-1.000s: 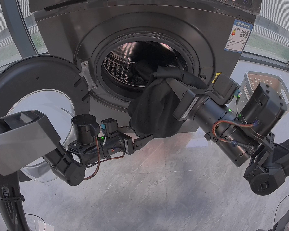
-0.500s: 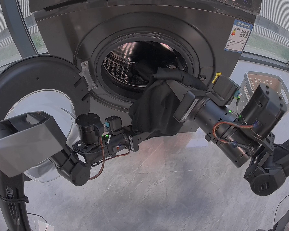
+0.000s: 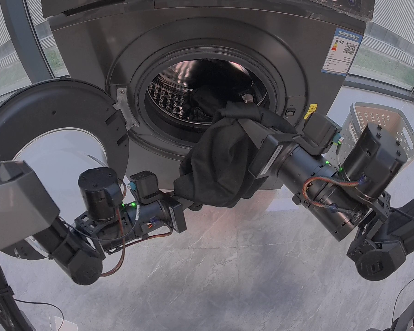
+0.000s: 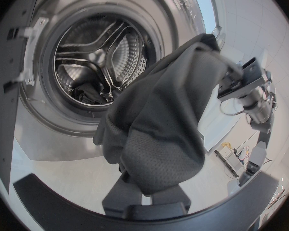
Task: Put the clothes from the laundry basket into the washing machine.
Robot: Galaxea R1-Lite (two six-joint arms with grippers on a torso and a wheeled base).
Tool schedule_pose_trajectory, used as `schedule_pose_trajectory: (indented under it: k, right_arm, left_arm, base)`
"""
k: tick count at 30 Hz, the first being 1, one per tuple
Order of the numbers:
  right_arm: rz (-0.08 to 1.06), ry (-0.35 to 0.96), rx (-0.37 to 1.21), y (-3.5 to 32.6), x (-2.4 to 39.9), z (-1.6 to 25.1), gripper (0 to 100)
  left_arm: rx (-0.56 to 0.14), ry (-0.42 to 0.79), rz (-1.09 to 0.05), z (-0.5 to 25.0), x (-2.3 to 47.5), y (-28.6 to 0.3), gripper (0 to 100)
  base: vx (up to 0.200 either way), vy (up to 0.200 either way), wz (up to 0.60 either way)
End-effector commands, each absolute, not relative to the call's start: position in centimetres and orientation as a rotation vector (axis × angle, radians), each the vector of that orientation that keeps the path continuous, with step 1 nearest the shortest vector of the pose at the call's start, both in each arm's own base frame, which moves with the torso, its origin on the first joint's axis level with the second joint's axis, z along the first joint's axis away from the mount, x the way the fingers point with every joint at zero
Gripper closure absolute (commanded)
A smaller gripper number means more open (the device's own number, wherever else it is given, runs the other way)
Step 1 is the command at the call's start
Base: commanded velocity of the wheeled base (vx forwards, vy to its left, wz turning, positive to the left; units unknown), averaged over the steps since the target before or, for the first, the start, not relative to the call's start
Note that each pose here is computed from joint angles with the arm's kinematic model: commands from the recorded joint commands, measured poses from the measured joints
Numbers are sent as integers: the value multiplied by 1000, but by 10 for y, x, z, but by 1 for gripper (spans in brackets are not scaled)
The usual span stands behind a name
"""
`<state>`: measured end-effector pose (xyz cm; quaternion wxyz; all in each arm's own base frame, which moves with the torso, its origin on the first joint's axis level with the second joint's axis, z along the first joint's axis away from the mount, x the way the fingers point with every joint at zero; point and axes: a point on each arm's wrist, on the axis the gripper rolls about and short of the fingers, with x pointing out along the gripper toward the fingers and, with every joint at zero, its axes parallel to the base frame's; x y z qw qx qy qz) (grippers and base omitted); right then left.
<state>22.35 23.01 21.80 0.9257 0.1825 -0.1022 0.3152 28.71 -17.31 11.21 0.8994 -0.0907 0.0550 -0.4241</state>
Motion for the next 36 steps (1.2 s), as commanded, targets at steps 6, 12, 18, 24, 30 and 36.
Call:
schedule_pose_trajectory:
  k: [6,12,18,24,30,36]
  right_arm:
    - [661,-119,326,236,223,188,100]
    - [685,-79,306,234,221,178,0]
    - [701,-8,275,233,221,158,0]
    - [694,89,223,224,211,133,0]
    - [677,132,199,215,207,123,0]
    - [677,124,195,214,206,122,0]
  left_arm:
    - [-212,-22,-967,167,223,-163,100]
    - [-236,-55,-974,177,209,-168,100]
    - [-267,-112,-974,193,208,-167,100]
    - [-310,-177,-917,209,216,-172,100]
    - [-315,-188,-892,211,226,-178,100]
    - [-321,-197,-860,211,232,-183,100]
  base:
    - [0,0,0]
    - [0,0,0]
    - [0,0,0]
    - [0,0,0]
    - [0,0,0]
    - [0,0,0]
